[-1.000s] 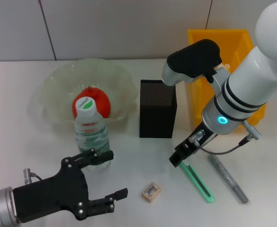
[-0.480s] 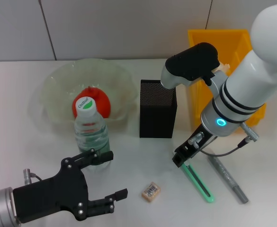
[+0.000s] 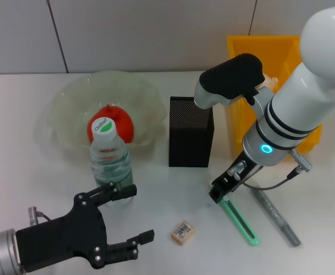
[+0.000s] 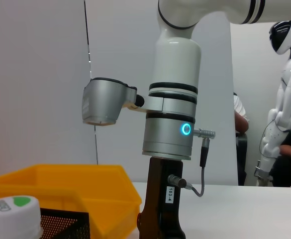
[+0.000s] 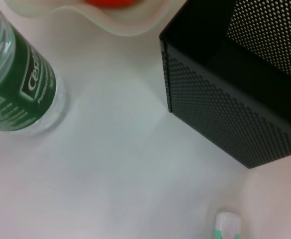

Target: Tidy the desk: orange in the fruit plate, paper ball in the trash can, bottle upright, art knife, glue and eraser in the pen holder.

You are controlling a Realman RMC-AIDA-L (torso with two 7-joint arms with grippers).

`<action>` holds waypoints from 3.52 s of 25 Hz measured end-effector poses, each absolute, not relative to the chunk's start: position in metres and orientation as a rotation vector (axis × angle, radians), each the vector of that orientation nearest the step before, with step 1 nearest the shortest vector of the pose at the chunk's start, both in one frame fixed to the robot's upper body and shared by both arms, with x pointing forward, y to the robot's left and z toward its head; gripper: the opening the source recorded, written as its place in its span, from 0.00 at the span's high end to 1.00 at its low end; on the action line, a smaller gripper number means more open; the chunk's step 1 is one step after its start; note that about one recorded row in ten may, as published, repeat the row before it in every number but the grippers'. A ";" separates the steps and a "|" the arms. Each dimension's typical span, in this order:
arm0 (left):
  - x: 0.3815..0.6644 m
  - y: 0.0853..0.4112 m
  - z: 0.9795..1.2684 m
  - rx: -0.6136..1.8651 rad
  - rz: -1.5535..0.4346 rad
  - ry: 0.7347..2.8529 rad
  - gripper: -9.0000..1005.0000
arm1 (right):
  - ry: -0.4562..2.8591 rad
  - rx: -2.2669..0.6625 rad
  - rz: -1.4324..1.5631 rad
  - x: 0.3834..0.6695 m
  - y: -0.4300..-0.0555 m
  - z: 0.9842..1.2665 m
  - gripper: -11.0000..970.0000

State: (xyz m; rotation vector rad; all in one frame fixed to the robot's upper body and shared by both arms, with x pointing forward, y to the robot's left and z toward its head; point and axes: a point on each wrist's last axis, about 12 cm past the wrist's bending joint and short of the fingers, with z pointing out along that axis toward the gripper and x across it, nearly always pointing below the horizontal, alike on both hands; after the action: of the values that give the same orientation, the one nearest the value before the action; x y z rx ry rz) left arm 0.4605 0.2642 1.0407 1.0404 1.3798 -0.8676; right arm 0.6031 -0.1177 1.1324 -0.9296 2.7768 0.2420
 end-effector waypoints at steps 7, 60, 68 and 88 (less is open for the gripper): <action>0.461 0.264 1.040 1.039 -0.868 1.384 0.19 | 2.778 -0.925 0.239 0.604 -0.118 1.131 0.59; 0.459 0.266 1.040 1.020 -0.882 1.392 0.19 | 2.321 -0.910 0.753 0.599 -0.181 1.244 0.81; 0.460 0.265 1.041 1.016 -0.891 1.394 0.19 | 2.019 -0.861 0.764 0.611 -0.192 1.241 0.81; 0.457 0.267 1.039 1.006 -0.891 1.408 0.19 | 1.675 -0.836 0.828 0.618 -0.205 1.182 0.80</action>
State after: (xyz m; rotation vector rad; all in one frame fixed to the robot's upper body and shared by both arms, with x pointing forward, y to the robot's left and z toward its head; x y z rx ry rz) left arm 0.4567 0.2666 1.0385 1.0059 1.4079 -0.8912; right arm 0.6180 -0.2050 1.1821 -0.8363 1.6753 0.8282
